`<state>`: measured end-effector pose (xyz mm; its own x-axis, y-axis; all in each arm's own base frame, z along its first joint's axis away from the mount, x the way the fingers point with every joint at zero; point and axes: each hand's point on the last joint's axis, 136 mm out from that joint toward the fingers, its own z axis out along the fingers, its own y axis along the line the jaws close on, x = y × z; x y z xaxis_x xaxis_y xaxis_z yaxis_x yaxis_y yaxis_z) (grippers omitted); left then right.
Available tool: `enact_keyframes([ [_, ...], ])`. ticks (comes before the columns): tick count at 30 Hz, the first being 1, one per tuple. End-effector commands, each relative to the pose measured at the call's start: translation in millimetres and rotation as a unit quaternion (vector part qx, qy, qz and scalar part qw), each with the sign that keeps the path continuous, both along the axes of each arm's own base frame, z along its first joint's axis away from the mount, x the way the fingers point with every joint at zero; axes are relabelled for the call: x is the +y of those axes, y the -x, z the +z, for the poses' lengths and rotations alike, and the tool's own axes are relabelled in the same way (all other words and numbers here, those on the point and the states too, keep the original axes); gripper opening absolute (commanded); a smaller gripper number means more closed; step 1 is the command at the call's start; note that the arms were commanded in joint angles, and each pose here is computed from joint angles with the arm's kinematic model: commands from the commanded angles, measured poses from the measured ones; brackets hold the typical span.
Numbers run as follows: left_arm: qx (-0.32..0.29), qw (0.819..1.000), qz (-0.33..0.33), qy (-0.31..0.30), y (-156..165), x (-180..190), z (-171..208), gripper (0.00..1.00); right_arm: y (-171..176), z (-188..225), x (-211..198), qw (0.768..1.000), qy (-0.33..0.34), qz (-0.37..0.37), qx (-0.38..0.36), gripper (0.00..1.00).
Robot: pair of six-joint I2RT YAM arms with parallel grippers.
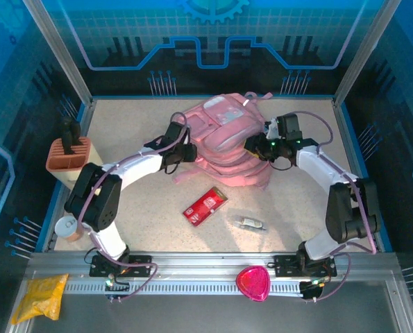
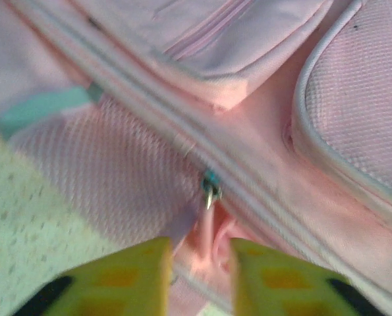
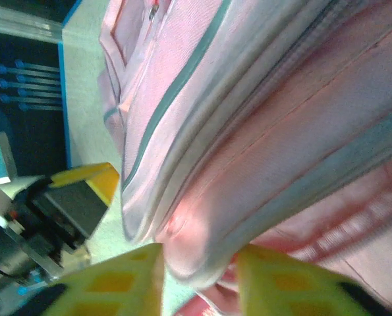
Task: Pack the student bag
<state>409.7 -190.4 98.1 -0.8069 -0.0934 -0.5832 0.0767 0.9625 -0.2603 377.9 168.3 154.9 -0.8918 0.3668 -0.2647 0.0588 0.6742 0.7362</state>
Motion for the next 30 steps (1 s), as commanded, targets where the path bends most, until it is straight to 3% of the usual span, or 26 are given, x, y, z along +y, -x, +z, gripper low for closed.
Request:
enact_keyframes([
  [1, 0.039, 0.999, 0.024, 0.009, 36, 1, 8, 0.41, 26, 9, -3, 0.999, 0.027, 0.021, -0.020, 0.42],
  [8, 0.073, 0.997, 0.024, 0.004, 105, -20, 5, 0.53, 89, -1, 15, 0.991, 0.065, 0.111, -0.033, 0.60],
  [12, 0.101, 0.993, 0.052, 0.014, 140, -24, -11, 0.54, 130, -27, 37, 0.978, 0.090, 0.188, -0.028, 0.63],
  [17, 0.094, 0.991, 0.096, 0.019, 175, -26, -19, 0.55, 159, -58, 60, 0.960, 0.113, 0.255, -0.022, 0.64],
  [23, 0.107, 0.985, 0.131, 0.042, 198, -28, -45, 0.55, 152, -83, 70, 0.952, 0.160, 0.257, -0.031, 0.65],
  [30, 0.133, 0.980, 0.141, 0.036, 200, -32, -68, 0.51, 128, -99, 72, 0.956, 0.185, 0.223, -0.034, 0.66],
])
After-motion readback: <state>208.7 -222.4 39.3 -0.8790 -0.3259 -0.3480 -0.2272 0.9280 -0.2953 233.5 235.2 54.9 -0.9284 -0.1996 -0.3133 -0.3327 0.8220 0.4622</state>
